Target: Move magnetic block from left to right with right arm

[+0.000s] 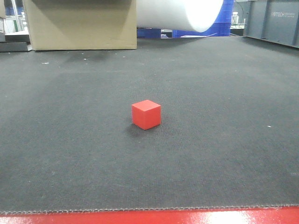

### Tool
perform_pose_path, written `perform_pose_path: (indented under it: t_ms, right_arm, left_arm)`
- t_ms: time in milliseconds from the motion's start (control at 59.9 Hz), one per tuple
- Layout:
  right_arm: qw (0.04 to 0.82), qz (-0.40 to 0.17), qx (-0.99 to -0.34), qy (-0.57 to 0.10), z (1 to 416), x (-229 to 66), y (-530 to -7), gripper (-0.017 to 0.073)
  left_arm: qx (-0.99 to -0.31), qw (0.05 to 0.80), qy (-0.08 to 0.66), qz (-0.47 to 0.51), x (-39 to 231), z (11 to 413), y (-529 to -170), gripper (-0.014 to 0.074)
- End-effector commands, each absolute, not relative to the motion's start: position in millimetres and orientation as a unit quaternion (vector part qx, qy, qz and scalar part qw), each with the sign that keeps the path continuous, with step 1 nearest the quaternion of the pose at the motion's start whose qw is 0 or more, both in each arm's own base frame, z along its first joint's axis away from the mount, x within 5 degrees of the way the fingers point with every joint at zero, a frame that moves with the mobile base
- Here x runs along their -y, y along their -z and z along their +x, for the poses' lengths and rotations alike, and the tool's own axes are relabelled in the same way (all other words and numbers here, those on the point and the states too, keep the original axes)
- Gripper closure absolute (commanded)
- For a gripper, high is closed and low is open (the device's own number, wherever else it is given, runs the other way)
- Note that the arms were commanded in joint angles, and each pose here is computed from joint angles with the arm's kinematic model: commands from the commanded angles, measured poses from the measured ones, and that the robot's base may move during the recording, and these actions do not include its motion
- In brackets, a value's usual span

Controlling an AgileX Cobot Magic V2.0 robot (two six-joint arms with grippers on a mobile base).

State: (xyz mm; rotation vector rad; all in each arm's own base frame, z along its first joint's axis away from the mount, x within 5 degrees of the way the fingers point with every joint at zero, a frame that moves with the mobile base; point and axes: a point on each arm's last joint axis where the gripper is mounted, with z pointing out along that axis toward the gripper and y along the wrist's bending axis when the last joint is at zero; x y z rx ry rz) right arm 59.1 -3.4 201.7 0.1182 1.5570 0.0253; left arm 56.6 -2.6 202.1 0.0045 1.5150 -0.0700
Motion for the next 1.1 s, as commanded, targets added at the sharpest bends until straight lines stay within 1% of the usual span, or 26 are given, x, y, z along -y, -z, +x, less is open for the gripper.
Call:
perform_pose_path:
  t_ms: [0, 1086]
  right_arm:
    - [0.762, 0.057, -0.645, 0.002, 55.3, 5.3, -212.8, 0.0491]
    - [0.759, 0.053, -0.648, 0.007, 54.1, 5.1, -211.8, 0.0491]
  left_arm:
    - [-0.652, 0.758, 0.037, 0.001, 2.7, 55.1, -207.6, 0.071]
    - [-0.652, 0.757, 0.037, 0.001, 2.8, 55.2, -207.5, 0.071]
